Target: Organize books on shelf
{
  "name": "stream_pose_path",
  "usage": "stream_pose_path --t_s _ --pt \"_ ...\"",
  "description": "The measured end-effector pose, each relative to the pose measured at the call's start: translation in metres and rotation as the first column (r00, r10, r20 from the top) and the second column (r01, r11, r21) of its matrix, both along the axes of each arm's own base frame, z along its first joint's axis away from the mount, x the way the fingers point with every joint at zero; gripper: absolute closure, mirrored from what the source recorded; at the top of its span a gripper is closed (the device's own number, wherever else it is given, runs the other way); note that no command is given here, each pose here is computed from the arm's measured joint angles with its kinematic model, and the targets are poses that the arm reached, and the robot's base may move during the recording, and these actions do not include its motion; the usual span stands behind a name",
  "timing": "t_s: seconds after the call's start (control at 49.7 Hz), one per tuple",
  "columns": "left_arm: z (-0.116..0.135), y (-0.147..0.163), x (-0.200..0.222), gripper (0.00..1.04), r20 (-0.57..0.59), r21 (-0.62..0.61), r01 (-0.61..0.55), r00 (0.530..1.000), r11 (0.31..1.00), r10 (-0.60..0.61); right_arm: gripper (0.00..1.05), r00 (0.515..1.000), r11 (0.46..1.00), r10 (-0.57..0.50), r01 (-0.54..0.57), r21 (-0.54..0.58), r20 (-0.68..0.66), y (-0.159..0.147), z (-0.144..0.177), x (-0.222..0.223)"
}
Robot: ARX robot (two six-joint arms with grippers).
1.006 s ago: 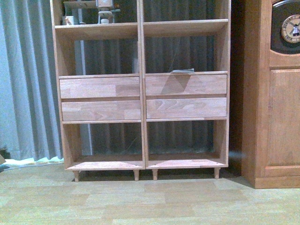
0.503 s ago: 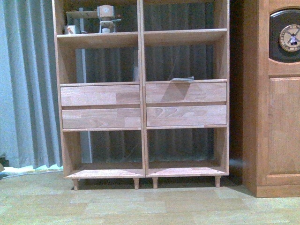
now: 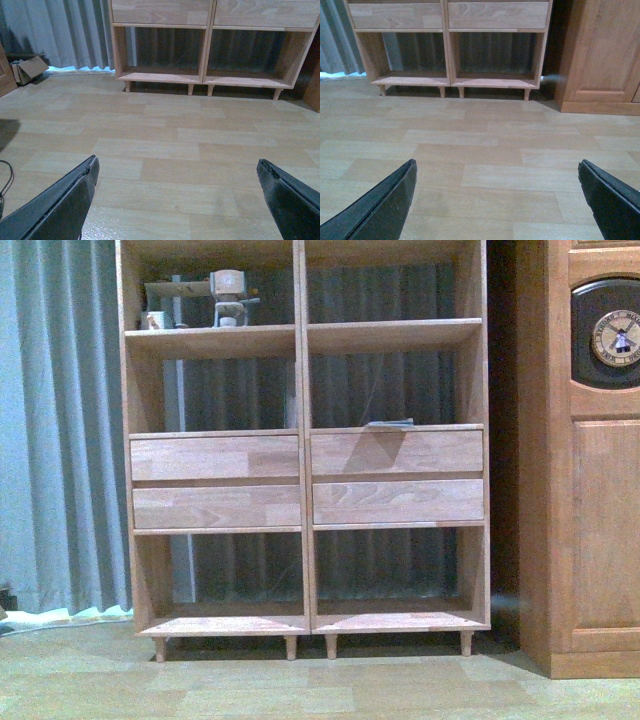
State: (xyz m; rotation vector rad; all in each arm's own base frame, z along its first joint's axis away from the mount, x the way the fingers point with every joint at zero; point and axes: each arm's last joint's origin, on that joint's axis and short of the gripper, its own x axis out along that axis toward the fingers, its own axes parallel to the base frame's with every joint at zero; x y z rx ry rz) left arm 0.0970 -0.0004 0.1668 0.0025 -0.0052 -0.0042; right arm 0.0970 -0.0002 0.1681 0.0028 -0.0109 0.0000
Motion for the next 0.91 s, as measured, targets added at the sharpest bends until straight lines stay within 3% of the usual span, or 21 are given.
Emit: stream_pose_path --t_s 0.905 --pt "0.0000 0.0000 0.0000 0.07 0.000 0.000 0.000 1.000 1.000 0.000 0.07 1.000 1.000 0.000 0.000 0.000 0.000 0.0000 0.0000 0.0000"
